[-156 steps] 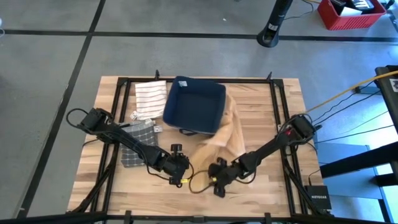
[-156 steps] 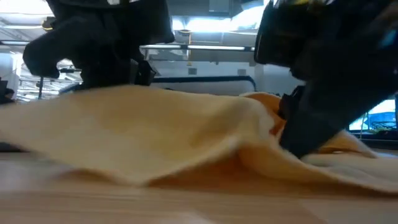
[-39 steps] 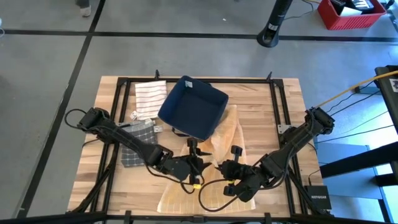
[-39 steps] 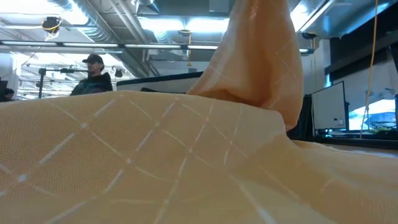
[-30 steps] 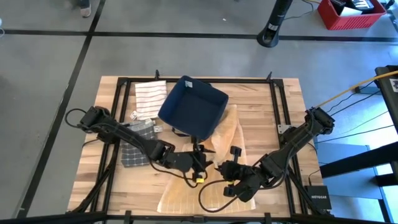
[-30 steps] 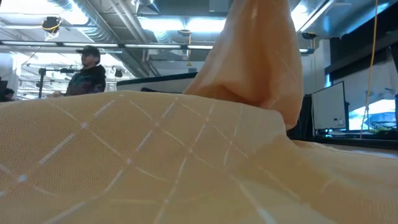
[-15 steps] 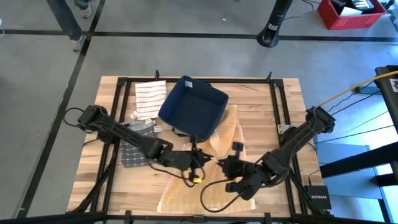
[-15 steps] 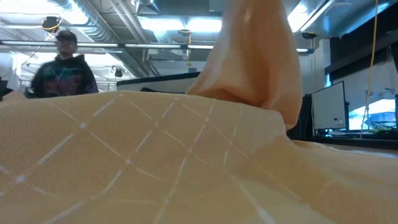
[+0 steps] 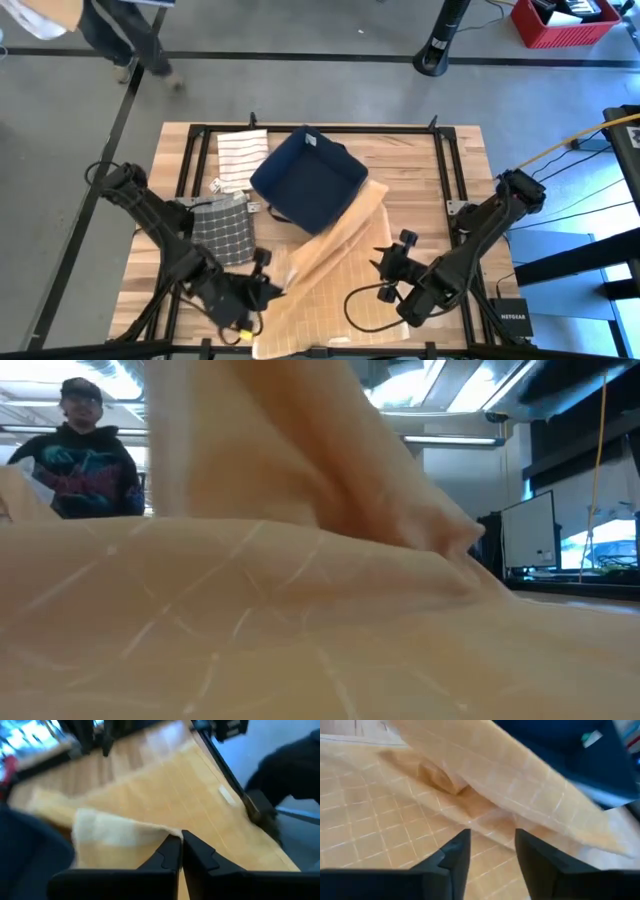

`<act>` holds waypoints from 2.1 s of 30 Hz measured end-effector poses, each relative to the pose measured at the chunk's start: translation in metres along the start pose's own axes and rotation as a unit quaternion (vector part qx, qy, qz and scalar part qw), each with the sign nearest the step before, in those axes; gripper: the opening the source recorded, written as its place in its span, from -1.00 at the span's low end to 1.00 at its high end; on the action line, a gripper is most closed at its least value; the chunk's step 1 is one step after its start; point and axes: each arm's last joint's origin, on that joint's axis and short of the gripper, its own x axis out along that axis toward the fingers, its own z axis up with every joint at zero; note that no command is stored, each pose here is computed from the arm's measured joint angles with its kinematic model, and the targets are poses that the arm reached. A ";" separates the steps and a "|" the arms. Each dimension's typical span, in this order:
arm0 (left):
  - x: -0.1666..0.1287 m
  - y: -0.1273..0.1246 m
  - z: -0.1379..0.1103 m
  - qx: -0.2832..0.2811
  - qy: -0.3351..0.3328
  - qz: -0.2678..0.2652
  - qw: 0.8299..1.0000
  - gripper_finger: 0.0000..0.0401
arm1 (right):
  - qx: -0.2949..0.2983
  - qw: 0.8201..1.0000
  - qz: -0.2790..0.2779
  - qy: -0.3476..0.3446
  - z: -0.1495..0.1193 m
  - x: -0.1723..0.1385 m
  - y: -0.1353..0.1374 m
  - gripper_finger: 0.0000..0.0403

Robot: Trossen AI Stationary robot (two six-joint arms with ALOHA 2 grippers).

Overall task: Fold towel
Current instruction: Fold the orange towel

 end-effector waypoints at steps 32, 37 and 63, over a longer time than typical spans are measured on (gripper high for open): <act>0.049 -0.027 -0.107 -0.157 0.089 -0.074 0.981 -0.99 | 0.076 0.986 0.072 0.128 -0.002 0.122 -0.040 -0.07; 0.049 -0.027 -0.107 -0.156 0.088 -0.070 0.981 -0.98 | 0.066 0.979 0.115 0.153 -0.029 0.099 -0.002 -0.07; 0.050 -0.024 -0.106 -0.160 0.085 -0.060 0.982 -0.97 | 0.076 0.979 -0.077 0.175 -0.008 0.152 -0.063 -0.07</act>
